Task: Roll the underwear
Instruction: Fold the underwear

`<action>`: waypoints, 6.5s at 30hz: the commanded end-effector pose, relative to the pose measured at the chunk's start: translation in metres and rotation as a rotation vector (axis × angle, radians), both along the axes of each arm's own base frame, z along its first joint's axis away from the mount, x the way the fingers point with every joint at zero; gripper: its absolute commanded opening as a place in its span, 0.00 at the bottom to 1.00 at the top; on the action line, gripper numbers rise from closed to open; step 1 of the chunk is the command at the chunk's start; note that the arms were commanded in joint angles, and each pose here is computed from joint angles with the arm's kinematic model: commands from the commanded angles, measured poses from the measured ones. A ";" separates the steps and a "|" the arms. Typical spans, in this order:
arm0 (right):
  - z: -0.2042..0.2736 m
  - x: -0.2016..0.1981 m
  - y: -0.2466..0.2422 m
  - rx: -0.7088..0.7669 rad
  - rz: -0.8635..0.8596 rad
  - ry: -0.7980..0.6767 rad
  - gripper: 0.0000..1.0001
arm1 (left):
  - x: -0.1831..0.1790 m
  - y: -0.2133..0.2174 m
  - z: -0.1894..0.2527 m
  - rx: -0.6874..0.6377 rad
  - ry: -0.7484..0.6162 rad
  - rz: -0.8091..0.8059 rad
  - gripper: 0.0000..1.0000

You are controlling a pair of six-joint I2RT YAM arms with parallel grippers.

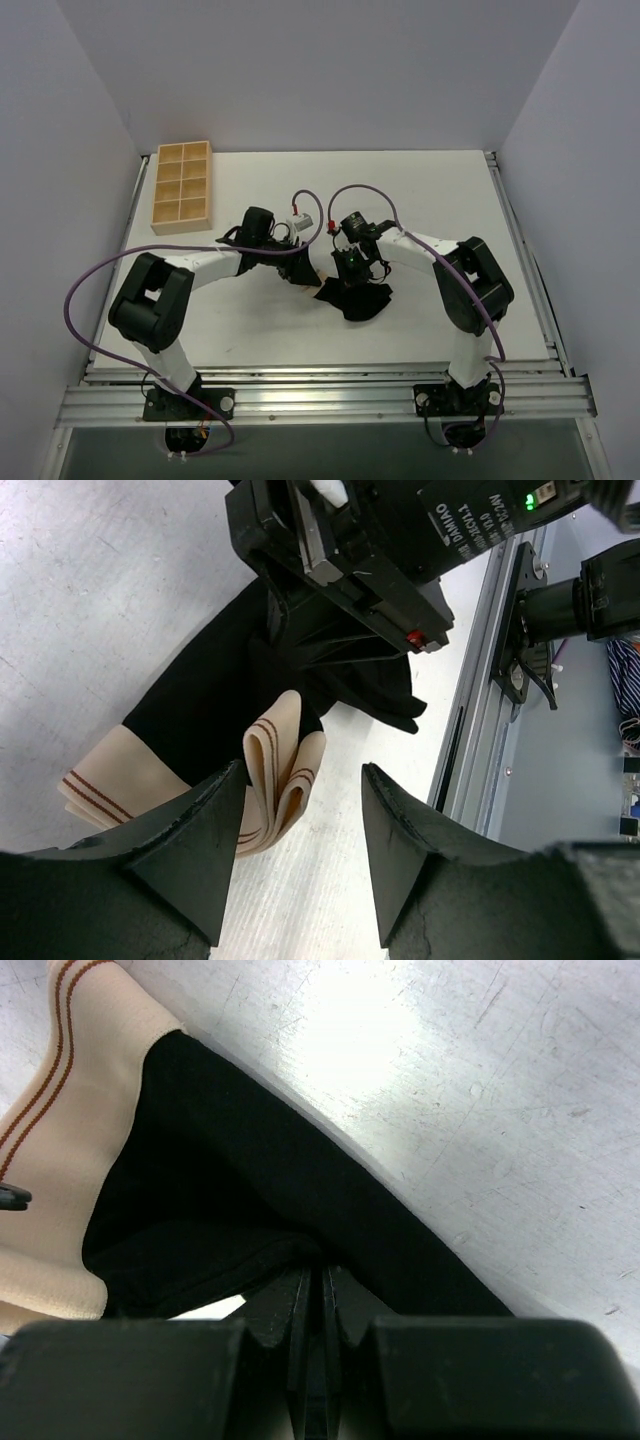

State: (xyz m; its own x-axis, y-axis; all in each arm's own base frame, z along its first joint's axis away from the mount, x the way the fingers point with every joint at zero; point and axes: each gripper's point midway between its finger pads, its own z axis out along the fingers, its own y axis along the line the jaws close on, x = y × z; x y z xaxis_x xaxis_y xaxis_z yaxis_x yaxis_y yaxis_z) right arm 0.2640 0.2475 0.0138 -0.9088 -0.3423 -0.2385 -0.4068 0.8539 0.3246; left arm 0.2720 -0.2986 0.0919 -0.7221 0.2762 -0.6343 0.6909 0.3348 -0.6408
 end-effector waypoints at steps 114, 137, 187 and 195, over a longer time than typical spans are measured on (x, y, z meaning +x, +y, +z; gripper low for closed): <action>0.038 0.024 -0.098 -0.457 -0.285 -0.261 0.04 | 0.071 -0.003 -0.034 0.068 0.212 0.197 0.02; 0.070 0.107 -0.028 -0.106 -0.299 -0.237 0.18 | 0.084 -0.014 -0.028 0.004 0.195 0.178 0.02; -0.003 0.092 0.038 0.049 -0.316 -0.058 0.06 | 0.087 -0.001 -0.070 0.130 0.276 0.277 0.02; -0.007 0.090 0.019 0.014 -0.337 -0.030 0.20 | 0.087 0.001 -0.070 0.122 0.282 0.290 0.02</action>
